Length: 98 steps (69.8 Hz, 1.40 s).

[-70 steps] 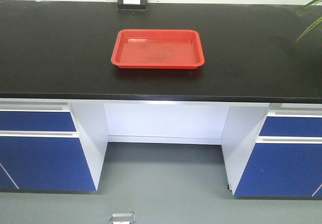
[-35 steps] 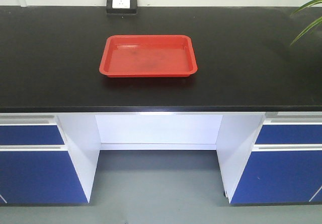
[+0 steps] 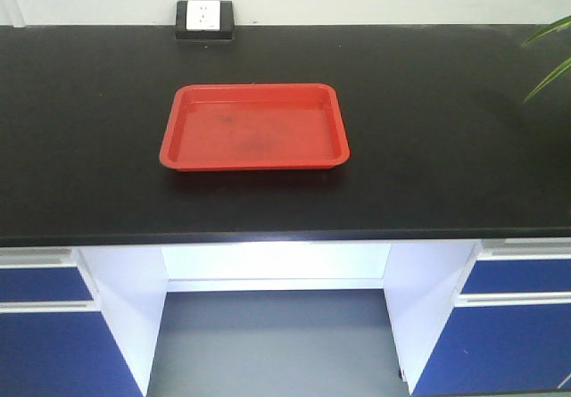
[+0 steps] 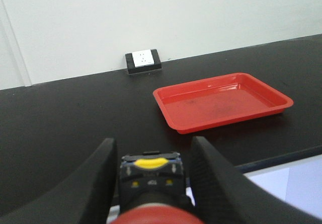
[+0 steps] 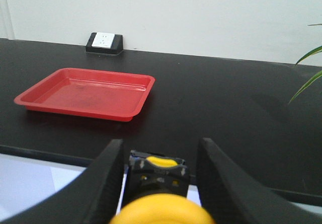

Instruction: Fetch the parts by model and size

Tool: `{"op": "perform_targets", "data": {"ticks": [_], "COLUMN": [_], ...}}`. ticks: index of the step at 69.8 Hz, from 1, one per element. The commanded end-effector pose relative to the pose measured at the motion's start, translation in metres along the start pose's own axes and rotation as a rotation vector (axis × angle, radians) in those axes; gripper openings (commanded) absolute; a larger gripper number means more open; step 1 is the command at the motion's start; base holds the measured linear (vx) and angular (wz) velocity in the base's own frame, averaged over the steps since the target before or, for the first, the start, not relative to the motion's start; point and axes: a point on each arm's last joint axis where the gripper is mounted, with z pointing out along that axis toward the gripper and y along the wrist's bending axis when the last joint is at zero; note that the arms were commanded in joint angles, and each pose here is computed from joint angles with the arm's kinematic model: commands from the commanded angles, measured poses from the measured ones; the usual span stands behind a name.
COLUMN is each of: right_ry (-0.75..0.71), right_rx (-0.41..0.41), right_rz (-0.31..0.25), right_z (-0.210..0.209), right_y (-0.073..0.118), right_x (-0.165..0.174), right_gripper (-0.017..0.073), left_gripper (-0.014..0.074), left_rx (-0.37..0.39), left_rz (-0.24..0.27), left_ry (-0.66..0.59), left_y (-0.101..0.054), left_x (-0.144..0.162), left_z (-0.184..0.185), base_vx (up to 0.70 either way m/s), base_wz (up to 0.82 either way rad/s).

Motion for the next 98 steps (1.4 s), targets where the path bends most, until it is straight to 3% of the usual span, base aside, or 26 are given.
{"op": "perform_targets", "data": {"ticks": [1, 98], "right_ry": [-0.096, -0.096], "right_rx": [0.002, 0.002], "right_rz": [-0.018, -0.018], "right_z": [-0.0018, -0.0018], "right_y": [-0.0003, -0.0003], "right_x": [-0.0158, -0.0158], "right_gripper": [-0.0002, -0.0002], "left_gripper": [-0.0006, -0.0006], "left_rx": [0.010, 0.010], "left_rz": [-0.001, -0.001], "left_ry": [-0.087, -0.087], "left_y": [0.0003, 0.0003], "left_x": [-0.0143, -0.0143], "left_z": [-0.0010, -0.0010], "base_vx": [0.22, 0.16], "base_wz": [-0.03, 0.02]}}
